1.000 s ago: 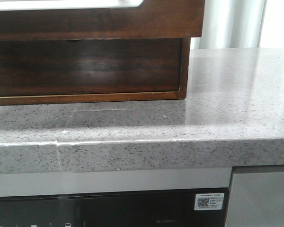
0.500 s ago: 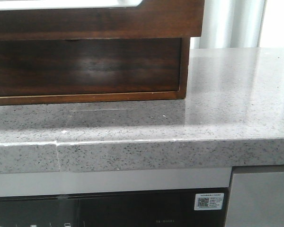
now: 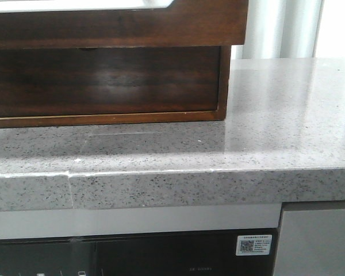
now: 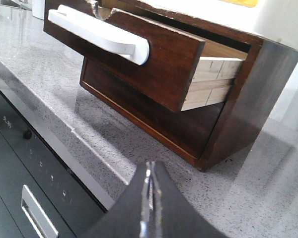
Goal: Put scissors in drawer with both arms
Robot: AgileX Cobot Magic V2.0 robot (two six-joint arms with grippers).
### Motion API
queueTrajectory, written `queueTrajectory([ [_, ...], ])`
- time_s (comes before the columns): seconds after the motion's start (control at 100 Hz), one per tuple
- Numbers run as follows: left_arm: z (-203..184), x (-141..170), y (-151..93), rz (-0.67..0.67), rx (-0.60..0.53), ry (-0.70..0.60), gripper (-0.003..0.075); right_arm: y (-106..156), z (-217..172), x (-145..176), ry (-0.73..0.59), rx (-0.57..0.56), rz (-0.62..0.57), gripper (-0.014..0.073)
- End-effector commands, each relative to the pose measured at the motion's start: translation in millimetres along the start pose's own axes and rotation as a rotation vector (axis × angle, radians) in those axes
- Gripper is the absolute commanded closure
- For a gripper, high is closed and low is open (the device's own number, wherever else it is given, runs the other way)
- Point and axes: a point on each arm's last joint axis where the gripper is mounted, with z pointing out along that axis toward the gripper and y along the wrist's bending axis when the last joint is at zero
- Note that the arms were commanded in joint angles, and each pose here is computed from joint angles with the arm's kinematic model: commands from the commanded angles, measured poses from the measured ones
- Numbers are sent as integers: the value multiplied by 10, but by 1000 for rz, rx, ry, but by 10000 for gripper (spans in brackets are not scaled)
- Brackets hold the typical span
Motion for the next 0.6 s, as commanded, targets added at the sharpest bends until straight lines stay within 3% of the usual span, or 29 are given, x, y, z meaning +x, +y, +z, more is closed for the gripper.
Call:
queueTrajectory([
  [0.0,-8,-6,0,-7,7,-63,717,-72,-14,-130,-75,59,4,701],
  [0.41,-8,-6,0,-7,7,-63,717,-68,-12,-121,-71,57,4,701],
  [0.59,-8,-6,0,-7,7,-63,717,-103,5,-52,-130,142,5,701],
])
